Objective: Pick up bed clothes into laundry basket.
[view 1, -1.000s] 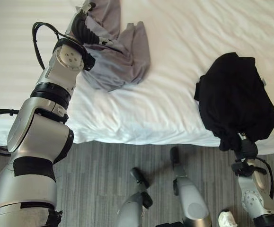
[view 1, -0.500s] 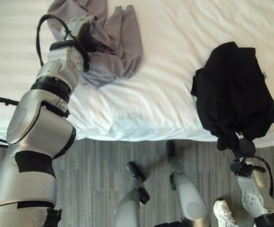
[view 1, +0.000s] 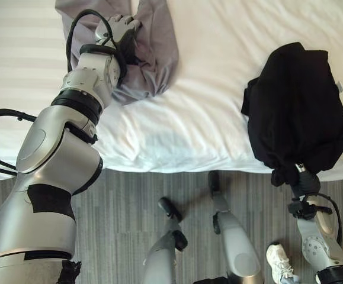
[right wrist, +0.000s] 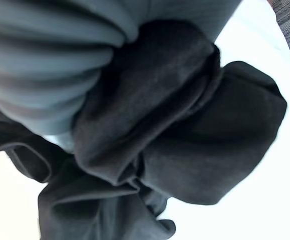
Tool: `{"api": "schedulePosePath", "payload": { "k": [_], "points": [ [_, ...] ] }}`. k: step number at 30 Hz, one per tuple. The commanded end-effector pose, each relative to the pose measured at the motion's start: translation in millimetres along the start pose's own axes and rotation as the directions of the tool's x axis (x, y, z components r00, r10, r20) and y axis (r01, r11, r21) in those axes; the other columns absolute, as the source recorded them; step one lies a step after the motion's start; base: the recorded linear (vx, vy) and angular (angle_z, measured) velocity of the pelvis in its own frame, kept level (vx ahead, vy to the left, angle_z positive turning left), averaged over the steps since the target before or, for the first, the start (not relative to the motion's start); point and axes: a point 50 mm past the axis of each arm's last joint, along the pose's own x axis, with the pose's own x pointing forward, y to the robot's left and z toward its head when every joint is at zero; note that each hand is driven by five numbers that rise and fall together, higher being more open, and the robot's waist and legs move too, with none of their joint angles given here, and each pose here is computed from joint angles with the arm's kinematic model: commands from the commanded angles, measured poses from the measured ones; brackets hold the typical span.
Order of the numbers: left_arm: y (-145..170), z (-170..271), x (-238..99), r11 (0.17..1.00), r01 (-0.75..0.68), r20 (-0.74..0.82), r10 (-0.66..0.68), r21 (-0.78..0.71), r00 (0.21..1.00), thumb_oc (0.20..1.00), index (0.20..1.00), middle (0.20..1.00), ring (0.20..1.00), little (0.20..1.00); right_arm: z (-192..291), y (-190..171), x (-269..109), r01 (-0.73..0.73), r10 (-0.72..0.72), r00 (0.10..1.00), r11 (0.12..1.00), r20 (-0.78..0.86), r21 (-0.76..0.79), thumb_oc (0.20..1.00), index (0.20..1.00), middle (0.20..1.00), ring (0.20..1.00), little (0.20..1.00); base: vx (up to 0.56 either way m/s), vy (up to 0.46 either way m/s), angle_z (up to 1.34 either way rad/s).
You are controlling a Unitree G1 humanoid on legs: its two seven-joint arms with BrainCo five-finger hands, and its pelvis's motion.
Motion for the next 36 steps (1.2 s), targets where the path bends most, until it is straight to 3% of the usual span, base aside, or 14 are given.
{"api": "schedulePosePath", "payload": {
  "k": [1,16,26,36],
  "points": [
    [-1,6,2,0.997,0.063,0.018,-0.064,0.032,0.998,1.000,1.000,1.000,1.000,1.000,9,-5,4,-0.005,0.006,1.000,0.999,0.024,-0.041,0.200,0.200,0.200,0.200,0.200,0.00,0.000,0.00],
    [44,16,-8,0.993,-0.055,0.211,0.032,0.105,0.977,1.000,1.000,1.000,1.000,1.000,8,-16,1,0.020,-0.019,1.000,0.998,0.006,-0.059,0.200,0.200,0.200,0.200,0.200,0.00,-0.005,0.05],
    [79,6,-29,0.983,-0.167,0.290,0.181,-0.075,0.940,1.000,1.000,1.000,1.000,1.000,2,-22,-5,0.043,-0.045,0.999,0.997,-0.020,-0.070,0.200,0.200,0.200,0.200,0.200,0.01,0.005,0.03],
    [101,-17,-58,0.958,-0.248,0.324,0.282,-0.142,0.903,1.000,1.000,1.000,1.000,1.000,-6,-26,-12,0.047,-0.052,0.997,0.995,-0.063,-0.092,0.200,0.200,0.200,0.200,0.200,0.00,0.002,0.02]
  ]
}}
